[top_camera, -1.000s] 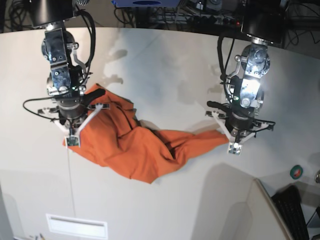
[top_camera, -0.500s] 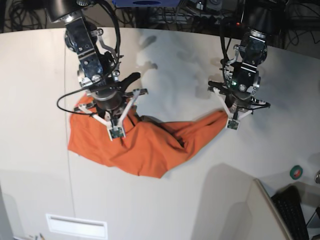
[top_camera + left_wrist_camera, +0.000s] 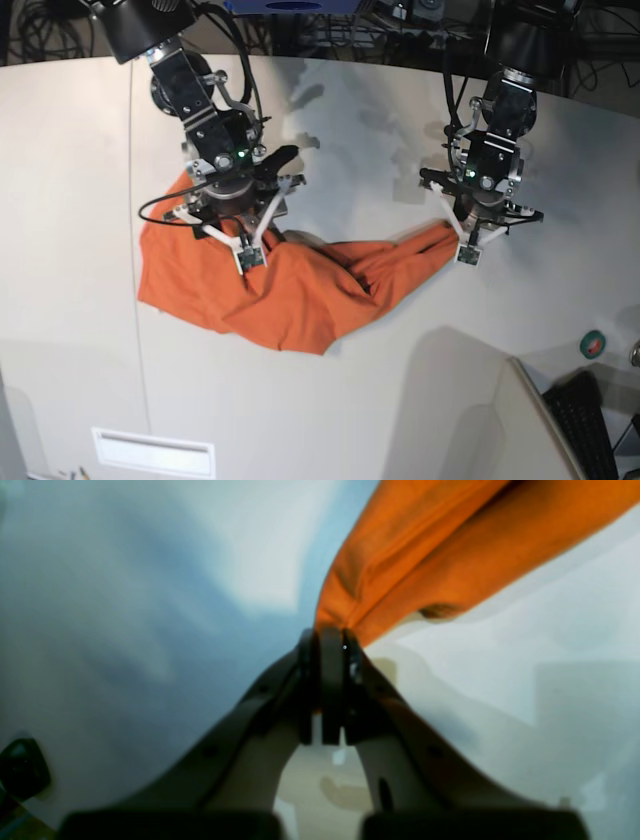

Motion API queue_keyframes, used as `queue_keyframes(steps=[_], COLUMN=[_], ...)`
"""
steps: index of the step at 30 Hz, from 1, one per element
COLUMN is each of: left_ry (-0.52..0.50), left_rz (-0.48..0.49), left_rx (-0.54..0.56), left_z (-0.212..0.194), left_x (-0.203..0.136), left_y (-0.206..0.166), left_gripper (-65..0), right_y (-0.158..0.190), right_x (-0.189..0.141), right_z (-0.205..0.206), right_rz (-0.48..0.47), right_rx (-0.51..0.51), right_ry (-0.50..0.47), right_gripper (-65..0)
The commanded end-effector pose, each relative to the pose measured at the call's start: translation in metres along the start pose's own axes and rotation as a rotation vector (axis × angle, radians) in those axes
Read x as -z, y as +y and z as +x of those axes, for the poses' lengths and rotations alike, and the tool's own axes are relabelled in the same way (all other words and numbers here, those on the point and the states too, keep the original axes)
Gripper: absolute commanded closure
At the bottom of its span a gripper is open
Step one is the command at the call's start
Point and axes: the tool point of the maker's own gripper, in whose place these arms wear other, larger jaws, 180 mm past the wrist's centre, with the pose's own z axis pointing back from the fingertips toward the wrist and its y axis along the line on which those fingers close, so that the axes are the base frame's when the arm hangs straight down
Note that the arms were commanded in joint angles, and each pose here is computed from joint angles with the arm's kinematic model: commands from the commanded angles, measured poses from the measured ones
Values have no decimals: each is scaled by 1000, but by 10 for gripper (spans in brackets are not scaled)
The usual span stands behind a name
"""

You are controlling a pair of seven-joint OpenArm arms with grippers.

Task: Layout the t-shirt on the table in an organized manner, then fold the t-shirt properly
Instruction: 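Lift the shirt with both grippers and pull the grippers apart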

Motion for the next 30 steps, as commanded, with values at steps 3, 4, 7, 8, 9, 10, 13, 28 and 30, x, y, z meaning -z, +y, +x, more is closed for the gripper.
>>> queue_keyframes(steps=[3, 4, 7, 8, 9, 10, 13, 28, 30], left_ry=[-35, -35, -35, -35, -35, -35, -35, -35, -35], left_rz=[25, 25, 25, 24, 23, 23, 23, 23, 23], left_rx=[2, 2, 2, 1, 2, 2, 2, 2, 2], left_z=[12, 12, 12, 12, 12, 12, 12, 12, 12], left_x=[-1, -1, -1, -1, -1, -1, -1, -1, -1], left_y=[10, 10, 10, 9, 9, 9, 9, 9, 9], left_gripper=[0, 0, 0, 0, 0, 0, 0, 0, 0], right_y=[-8, -10, -12, -12, -12, -11, -10, -14, -14], right_x=[-2, -2, 3, 5, 5, 6, 4, 10, 10], right_z=[5, 1, -7, -11, -11, -12, -14, -6, -6], right_rz=[-35, -41, -49, -50, -50, -50, -46, -56, -56], right_rx=[-26, -42, -51, -55, -57, -59, -59, -61, -61], right_ry=[-36, -32, -7, 3, 6, 7, 8, 5, 5], right_gripper=[-365, -366, -363, -363, -362, -362, -362, -162, -158])
